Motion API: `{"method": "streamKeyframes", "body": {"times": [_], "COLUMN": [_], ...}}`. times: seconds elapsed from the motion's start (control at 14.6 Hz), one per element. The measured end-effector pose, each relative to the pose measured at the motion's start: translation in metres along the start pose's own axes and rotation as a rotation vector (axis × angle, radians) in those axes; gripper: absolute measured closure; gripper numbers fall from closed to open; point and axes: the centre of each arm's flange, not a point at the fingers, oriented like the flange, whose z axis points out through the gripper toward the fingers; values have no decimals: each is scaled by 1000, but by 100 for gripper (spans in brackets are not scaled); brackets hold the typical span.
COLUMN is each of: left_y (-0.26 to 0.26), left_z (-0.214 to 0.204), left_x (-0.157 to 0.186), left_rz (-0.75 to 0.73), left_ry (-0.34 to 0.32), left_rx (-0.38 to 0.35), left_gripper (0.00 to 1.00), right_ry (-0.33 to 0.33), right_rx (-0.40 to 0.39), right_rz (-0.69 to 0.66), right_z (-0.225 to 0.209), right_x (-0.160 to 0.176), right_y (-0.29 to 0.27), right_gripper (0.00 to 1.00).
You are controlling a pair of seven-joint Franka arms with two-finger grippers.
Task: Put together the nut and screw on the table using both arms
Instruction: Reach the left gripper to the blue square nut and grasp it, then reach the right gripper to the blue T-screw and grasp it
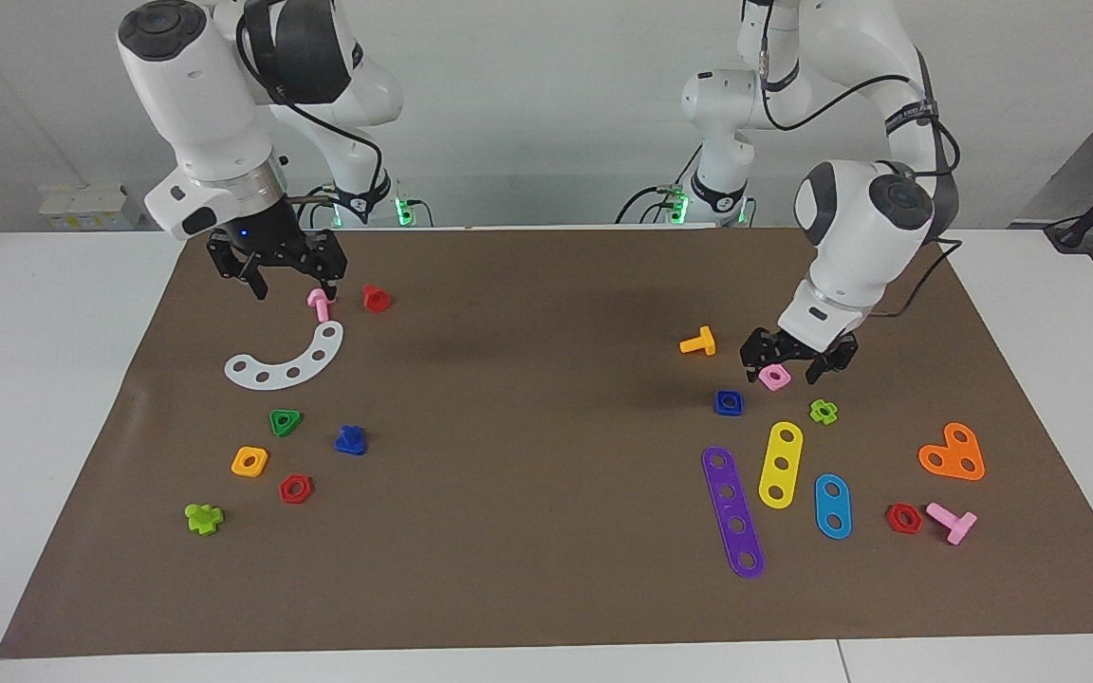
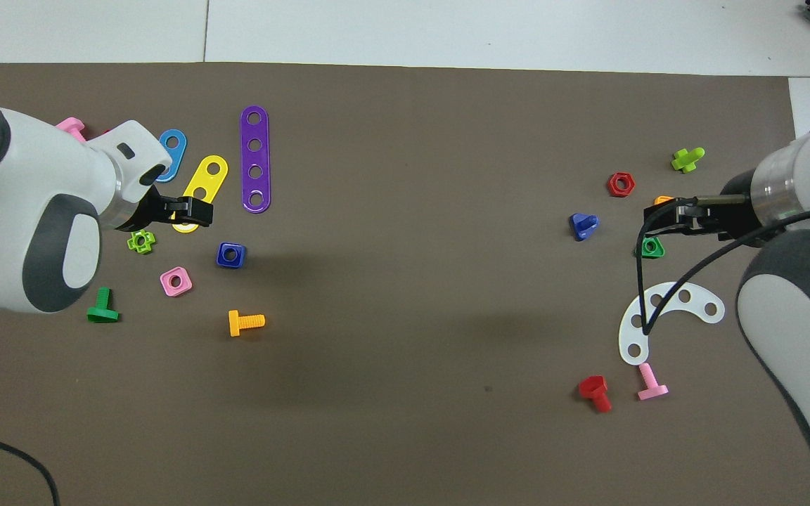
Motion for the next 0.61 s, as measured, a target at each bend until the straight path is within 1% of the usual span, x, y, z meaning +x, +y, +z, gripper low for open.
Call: {"method": "streamKeyframes", "body": {"times": [0.2,0.34,0.48,0.61], "left_y": [18,26,30,28], "left_z": [45,71,89,98], "left_x": [-4,-7,-10,-15], "left_rz": [38,81,108,138], "left_ry": [17,6,-5,-17], "left_rx": [-1,-1,-1,1], "left_gripper": [0,0,0,0], "right_ry": [-3,-4,1,9], "right_rx": [3,2,-4,-13], "right_rz": [1,0,-5,-17], "right_z": [37,67,100,135], "right_x": [19,33,47,60], "right_y": [-2,-3,-5,-9], "right_gripper": [4,4,4,4]}}
